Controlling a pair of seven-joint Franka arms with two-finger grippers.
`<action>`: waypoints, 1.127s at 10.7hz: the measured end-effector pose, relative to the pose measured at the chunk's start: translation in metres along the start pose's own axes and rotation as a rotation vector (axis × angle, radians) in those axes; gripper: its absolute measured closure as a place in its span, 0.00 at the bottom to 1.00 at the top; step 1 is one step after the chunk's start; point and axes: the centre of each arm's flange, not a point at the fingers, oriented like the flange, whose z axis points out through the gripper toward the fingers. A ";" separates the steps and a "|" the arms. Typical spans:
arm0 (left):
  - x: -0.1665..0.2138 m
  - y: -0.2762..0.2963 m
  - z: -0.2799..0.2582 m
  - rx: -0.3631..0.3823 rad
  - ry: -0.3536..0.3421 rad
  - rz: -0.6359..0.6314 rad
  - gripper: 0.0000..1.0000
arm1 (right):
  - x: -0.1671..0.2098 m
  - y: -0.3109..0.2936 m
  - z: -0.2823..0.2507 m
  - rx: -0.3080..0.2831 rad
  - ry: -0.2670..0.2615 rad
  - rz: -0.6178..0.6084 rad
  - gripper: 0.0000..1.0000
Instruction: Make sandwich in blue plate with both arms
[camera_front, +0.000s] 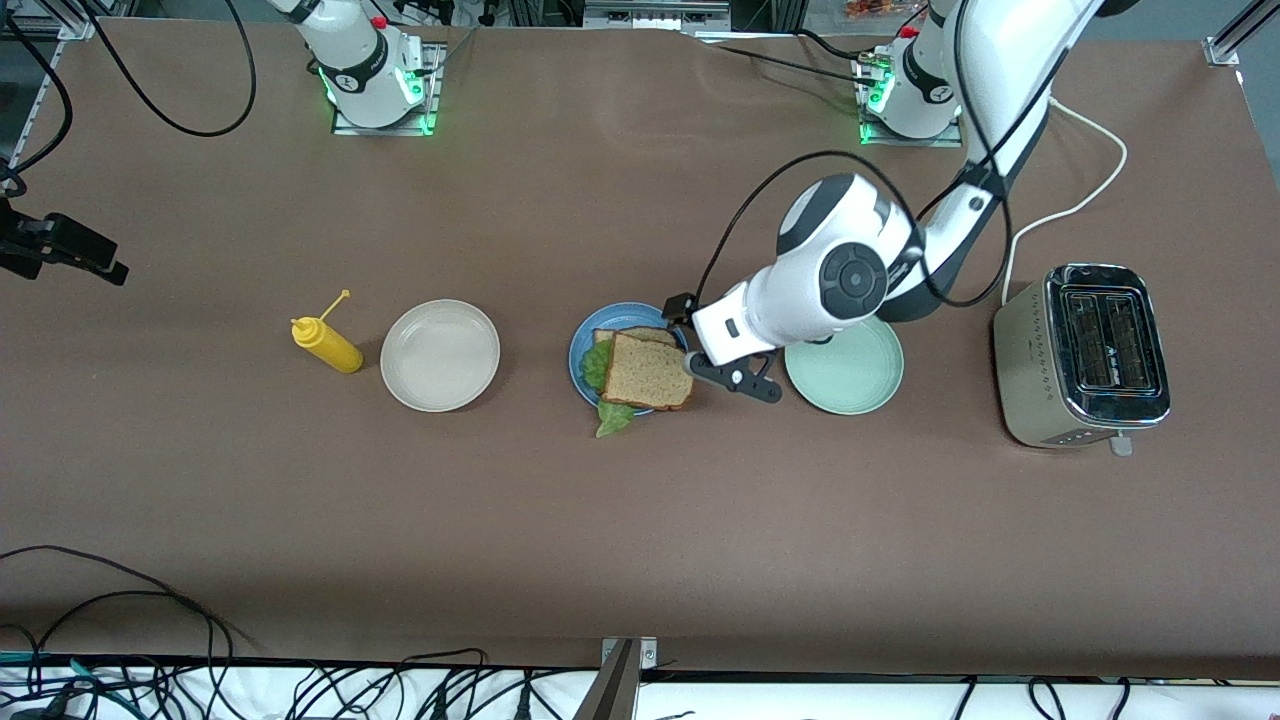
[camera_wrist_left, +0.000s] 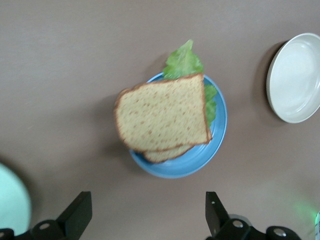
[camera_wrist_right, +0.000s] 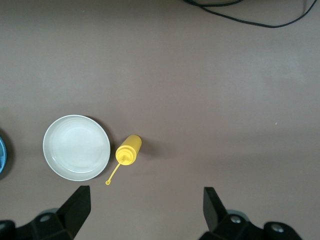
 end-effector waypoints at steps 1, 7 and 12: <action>-0.007 -0.002 -0.022 0.032 -0.013 -0.004 0.00 | 0.000 0.000 0.000 -0.005 0.000 -0.001 0.00; -0.075 -0.017 -0.164 0.276 -0.049 -0.031 0.00 | 0.001 0.000 0.000 -0.006 0.002 -0.002 0.00; -0.118 -0.076 -0.252 0.325 -0.022 -0.110 0.00 | 0.001 0.000 -0.001 -0.008 0.003 -0.003 0.00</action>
